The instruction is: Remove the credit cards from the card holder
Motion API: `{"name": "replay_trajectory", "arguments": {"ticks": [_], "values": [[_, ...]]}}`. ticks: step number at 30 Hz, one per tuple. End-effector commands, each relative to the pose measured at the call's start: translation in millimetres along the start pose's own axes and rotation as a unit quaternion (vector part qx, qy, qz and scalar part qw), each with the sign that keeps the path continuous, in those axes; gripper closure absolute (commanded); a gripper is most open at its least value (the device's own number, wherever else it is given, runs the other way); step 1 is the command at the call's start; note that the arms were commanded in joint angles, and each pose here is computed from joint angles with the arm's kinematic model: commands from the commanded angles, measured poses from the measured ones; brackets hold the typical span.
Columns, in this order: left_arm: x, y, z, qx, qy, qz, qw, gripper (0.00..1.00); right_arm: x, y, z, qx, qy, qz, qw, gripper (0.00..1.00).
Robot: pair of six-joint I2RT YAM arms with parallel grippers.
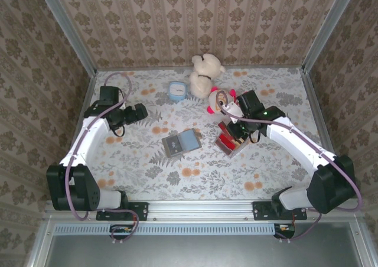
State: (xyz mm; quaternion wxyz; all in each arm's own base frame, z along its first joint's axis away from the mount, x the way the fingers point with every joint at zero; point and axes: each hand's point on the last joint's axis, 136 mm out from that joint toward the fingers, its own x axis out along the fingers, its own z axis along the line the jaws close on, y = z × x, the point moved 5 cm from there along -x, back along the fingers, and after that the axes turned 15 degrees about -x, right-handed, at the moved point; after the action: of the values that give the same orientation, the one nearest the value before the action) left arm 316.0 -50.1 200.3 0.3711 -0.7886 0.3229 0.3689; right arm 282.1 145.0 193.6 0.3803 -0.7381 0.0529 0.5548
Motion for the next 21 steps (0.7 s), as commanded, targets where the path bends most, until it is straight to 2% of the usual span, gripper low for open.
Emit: {"name": "replay_trajectory", "arguments": {"ticks": [1, 6, 17, 21], "values": [[-4, 2, 1, 0.004, 0.013, 0.007, 1.0, 0.0, 6, 5, -5, -0.007, -0.005, 0.03, 0.999, 1.0], [-3, 2, 3, 0.0, 0.015, 0.009, 1.0, 0.0, 19, 16, -6, -0.008, -0.015, 0.073, 0.997, 1.0], [1, 3, 3, -0.003, 0.019, 0.016, 1.0, 0.0, 28, 25, -2, -0.017, -0.045, 0.11, 0.993, 0.99], [4, 5, 2, -0.007, 0.028, 0.025, 0.999, 0.0, 32, 26, -1, -0.018, -0.052, 0.115, 0.992, 0.91]]}}
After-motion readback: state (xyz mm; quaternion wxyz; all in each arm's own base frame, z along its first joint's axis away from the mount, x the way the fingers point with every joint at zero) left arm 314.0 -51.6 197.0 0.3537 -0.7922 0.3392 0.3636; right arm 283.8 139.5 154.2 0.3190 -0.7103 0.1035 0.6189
